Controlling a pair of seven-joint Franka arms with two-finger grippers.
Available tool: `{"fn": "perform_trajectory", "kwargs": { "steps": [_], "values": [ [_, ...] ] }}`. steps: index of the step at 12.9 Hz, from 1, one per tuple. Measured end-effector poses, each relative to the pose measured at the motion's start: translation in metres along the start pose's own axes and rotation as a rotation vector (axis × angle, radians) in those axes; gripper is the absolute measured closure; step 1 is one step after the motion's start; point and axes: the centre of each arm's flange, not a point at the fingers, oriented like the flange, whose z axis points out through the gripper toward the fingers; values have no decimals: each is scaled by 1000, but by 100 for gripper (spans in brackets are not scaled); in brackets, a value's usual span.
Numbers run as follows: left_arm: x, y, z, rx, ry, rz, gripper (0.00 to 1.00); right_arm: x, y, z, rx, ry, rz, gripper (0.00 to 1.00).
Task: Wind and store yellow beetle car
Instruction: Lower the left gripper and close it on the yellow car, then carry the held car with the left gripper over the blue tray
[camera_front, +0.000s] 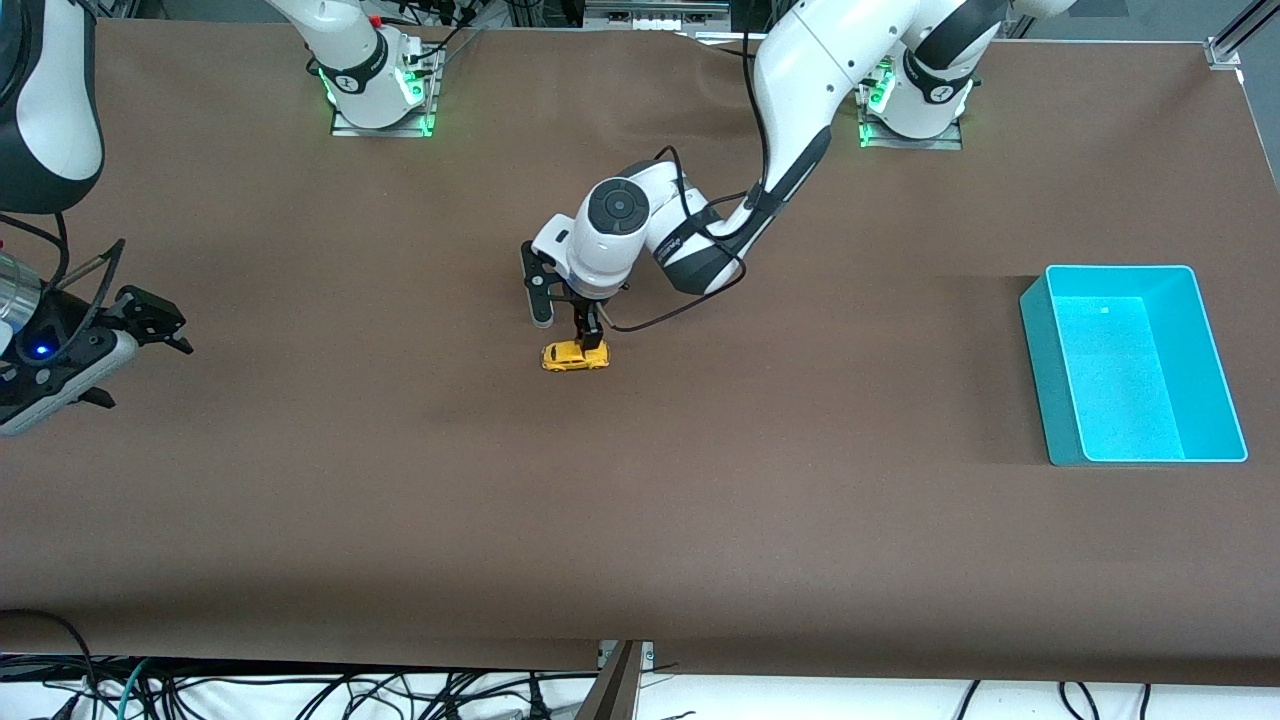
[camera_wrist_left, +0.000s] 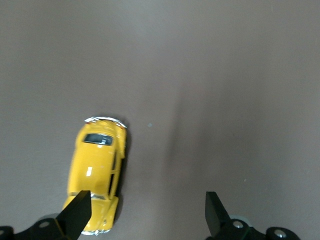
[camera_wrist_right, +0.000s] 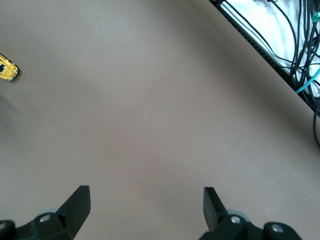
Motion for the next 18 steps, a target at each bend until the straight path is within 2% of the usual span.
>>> {"fn": "perform_trajectory", "kwargs": {
  "steps": [3,5,10,14,15,18],
  "values": [
    [-7,-16,3,43,-6,121,0,0,1,2,1,-1,33,0],
    [-4,-23,-3,103,12,163,0,1,0,3,1,-2,143,0],
    [-12,-26,24,113,40,155,0,2,-1,3,2,-3,263,0],
    [-12,-28,31,133,80,150,0,1,-1,3,3,-5,286,0],
    [-12,-29,32,133,80,146,9,1,0,3,3,-5,287,0],
    [-13,-26,38,123,81,120,46,1,0,3,3,-5,289,0]
  ]
}}
